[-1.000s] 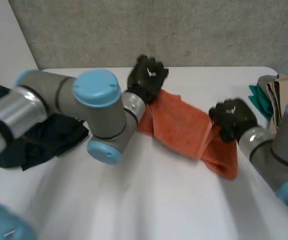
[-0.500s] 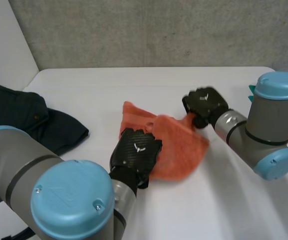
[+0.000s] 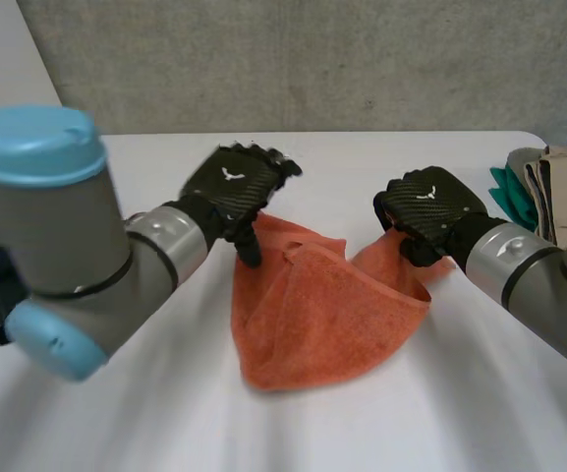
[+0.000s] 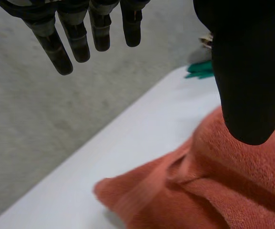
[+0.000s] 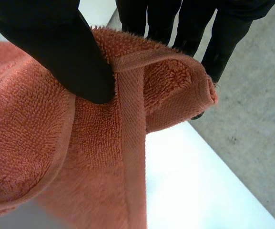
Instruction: Fold the laundry.
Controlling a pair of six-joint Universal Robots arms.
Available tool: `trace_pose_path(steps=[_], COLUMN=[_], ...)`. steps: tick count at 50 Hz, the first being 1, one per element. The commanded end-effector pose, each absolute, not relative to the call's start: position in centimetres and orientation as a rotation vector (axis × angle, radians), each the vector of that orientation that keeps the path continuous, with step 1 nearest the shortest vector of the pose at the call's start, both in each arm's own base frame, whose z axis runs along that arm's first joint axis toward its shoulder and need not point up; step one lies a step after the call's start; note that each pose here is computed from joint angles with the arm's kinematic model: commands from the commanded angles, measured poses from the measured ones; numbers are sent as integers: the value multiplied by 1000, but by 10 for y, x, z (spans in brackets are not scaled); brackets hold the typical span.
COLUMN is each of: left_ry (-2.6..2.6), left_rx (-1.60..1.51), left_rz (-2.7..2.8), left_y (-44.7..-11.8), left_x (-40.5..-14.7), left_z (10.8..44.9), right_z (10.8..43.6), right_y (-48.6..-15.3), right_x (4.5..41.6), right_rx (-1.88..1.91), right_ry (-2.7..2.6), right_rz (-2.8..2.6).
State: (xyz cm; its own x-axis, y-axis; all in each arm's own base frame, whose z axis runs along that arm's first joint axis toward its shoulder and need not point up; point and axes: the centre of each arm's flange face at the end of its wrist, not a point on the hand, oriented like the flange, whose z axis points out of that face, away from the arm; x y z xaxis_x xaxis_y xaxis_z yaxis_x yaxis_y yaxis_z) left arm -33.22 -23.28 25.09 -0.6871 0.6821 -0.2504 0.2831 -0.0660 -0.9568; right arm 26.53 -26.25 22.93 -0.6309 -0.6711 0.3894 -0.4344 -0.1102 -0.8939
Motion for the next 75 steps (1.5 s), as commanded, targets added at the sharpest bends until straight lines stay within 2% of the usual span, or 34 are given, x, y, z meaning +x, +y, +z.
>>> trace_pose_path(steps=[1, 8, 14, 18, 22, 23, 27, 30, 34, 38, 39, 41, 42, 43, 46, 50, 55, 59, 63, 70, 75], left_ry=[-1864, -1896, -1894, -1844, -1747, -1681, -1457, -1359, -1404, -1602, -1686, -1765, -1846, -1887, -1997, -2057, -2102, -2093, -2094, -2206, -2273], left_rx=[-1249, -1352, -1372, -1308, -1087, -959, -705, -652, -700, -812, -854, -886, -913, -931, -995, -1042, -1062, -1031, -981, -1049, -1105], left_rz=[1559, 1378, 1463, 1732, 2209, 2382, 2654, 2714, 2677, 2541, 2484, 2429, 2370, 2337, 2222, 2114, 2038, 2051, 2084, 1925, 1761], left_y=[-257, -255, -266, -287, -314, -318, -311, -299, -279, -261, -255, -248, -242, -239, -228, -217, -212, -213, -238, -282, -293], left_x=[-364, -375, -378, -384, -375, -368, -348, -340, -330, -325, -323, -321, -319, -318, -319, -325, -325, -317, -297, -254, -228], left_z=[201, 167, 173, 202, 269, 301, 364, 381, 361, 306, 283, 262, 240, 228, 192, 168, 173, 204, 226, 208, 190], right_z=[237, 233, 230, 239, 272, 288, 325, 339, 336, 298, 279, 259, 249, 229, 194, 163, 158, 170, 175, 170, 167], right_y=[-248, -255, -273, -291, -323, -333, -351, -354, -356, -353, -351, -347, -344, -337, -328, -327, -333, -338, -340, -337, -335], right_x=[265, 265, 268, 273, 271, 269, 264, 266, 269, 272, 272, 272, 271, 270, 263, 257, 250, 242, 236, 237, 240], right_rx=[-1261, -1257, -1262, -1236, -1066, -941, -623, -533, -553, -681, -743, -808, -842, -905, -1005, -1070, -1091, -1067, -1054, -1072, -1083], right_ry=[1908, 1928, 1942, 1931, 1910, 1890, 1730, 1609, 1583, 1788, 1890, 1994, 2041, 2134, 2254, 2314, 2343, 2348, 2345, 2342, 2341], right_rz=[-1830, -1830, -1852, -1931, -2148, -2242, -2436, -2488, -2488, -2349, -2272, -2189, -2144, -2048, -1911, -1861, -1891, -1940, -1955, -1928, -1912])
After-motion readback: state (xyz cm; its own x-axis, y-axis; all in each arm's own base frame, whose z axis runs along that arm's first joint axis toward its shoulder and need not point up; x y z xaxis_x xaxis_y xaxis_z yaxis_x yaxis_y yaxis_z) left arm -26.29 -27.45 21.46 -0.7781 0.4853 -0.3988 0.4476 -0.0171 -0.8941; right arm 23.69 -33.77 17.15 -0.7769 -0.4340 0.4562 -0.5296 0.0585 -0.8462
